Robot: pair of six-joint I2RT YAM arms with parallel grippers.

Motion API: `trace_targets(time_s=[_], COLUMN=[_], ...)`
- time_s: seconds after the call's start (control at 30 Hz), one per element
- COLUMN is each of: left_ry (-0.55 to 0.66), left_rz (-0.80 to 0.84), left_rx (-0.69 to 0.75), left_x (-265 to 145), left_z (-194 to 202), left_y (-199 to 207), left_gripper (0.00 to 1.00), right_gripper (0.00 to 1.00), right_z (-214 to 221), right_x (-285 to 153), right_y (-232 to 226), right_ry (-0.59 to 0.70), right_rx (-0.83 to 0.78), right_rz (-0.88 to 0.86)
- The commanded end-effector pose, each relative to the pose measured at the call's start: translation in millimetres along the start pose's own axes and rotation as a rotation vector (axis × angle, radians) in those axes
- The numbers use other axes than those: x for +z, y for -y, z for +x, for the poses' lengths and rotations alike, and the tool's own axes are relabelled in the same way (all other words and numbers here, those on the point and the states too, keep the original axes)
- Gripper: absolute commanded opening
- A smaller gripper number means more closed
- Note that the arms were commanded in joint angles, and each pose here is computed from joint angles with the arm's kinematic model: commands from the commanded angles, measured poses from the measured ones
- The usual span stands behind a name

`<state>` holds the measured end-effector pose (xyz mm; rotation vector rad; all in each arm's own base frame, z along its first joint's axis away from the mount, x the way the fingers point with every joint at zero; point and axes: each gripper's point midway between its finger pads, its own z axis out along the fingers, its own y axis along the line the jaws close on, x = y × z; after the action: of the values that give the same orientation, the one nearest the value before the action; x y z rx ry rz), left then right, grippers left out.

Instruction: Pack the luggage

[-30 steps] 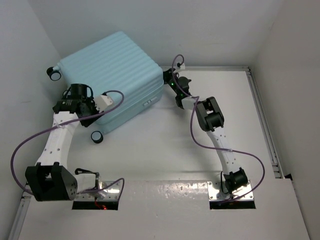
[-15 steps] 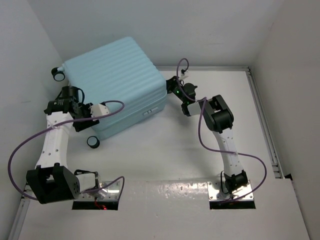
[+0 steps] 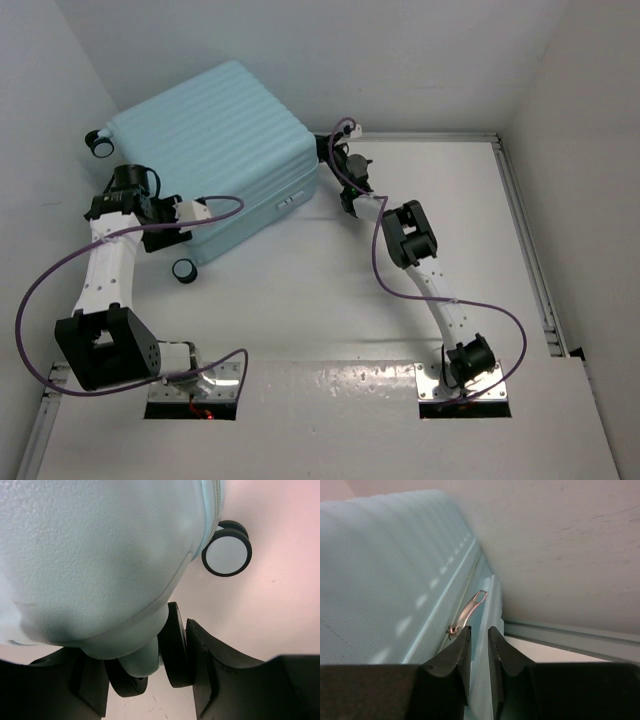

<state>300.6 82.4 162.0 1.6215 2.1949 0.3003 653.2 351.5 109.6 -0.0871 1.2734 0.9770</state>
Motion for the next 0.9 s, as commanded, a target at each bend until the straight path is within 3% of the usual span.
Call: trace_targets(time_s=[0.0, 0.07, 0.13, 0.17, 0.2, 0.23, 0.27, 0.3, 0.33, 0.4, 0.43, 0.47, 0.57, 0.6, 0.7, 0.8, 0.87], left_ry=[0.064, 0.062, 0.061, 0.055, 0.053, 0.057, 0.085, 0.152, 0.190, 0.283, 0.316, 0.355, 0.504, 0.545, 0.606, 0.648, 0.689], left_rz=[0.143, 0.128, 0.091, 0.057, -0.005, -0.087, -0.107, -0.165, -0.202, -0.265, -0.314, -0.386, -0.561, -0.638, -0.782, -0.865, -0.886], left_rx=[0.258, 0.235, 0.214, 0.164, 0.110, 0.052, -0.048, -0.108, -0.157, -0.274, -0.309, -0.336, -0.509, -0.665, -0.894, -1.057, -1.085], left_x=[48, 50, 50, 48, 41, 37, 32, 15, 4, -20, -36, -52, -107, -132, -174, -202, -218], left_z=[-11, -12, -13, -10, -8, -8, -9, -14, -18, -33, -39, -48, -69, -66, -53, -36, -34], left_y=[13, 3, -5, -14, -25, -44, -49, -69, -79, -94, -105, -119, -144, -148, -157, -161, -158], left_gripper=[0.00, 0.00, 0.00, 0.00, 0.23, 0.39, 0.63, 0.85, 0.98, 1.00, 1.00, 1.00, 1.00, 1.00, 1.00, 1.00, 1.00], right_gripper=[0.19, 0.22, 0.14, 0.20, 0.28, 0.45, 0.54, 0.60, 0.63, 0.63, 0.64, 0.64, 0.73, 0.75, 0.76, 0.78, 0.78], right_z=[-6, -4, -6, -5, -4, -5, -3, -1, -19, -3, -35, -11, -15, -15, -16, -4, -3], right_x=[7, 8, 12, 14, 16, 16, 12, 9, 10, -9, -6, -25, -42, -45, -60, -84, -107], right_y=[-81, -88, -97, -106, -114, -120, -123, -130, -140, -153, -164, -158, -181, -187, -220, -253, -270], right_ry=[0.071, 0.049, 0.031, 0.027, 0.029, 0.033, 0.017, 0.009, 0.033, -0.037, -0.014, -0.089, -0.152, -0.165, -0.222, -0.312, -0.363], right_rx=[-0.040, -0.013, 0.005, 0.014, 0.018, 0.029, 0.033, 0.048, 0.061, 0.101, 0.106, 0.136, 0.191, 0.201, 0.251, 0.324, 0.368], right_rz=[-0.157, -0.174, -0.194, -0.213, -0.233, -0.240, -0.235, -0.242, -0.263, -0.272, -0.303, -0.287, -0.333, -0.351, -0.417, -0.470, -0.501])
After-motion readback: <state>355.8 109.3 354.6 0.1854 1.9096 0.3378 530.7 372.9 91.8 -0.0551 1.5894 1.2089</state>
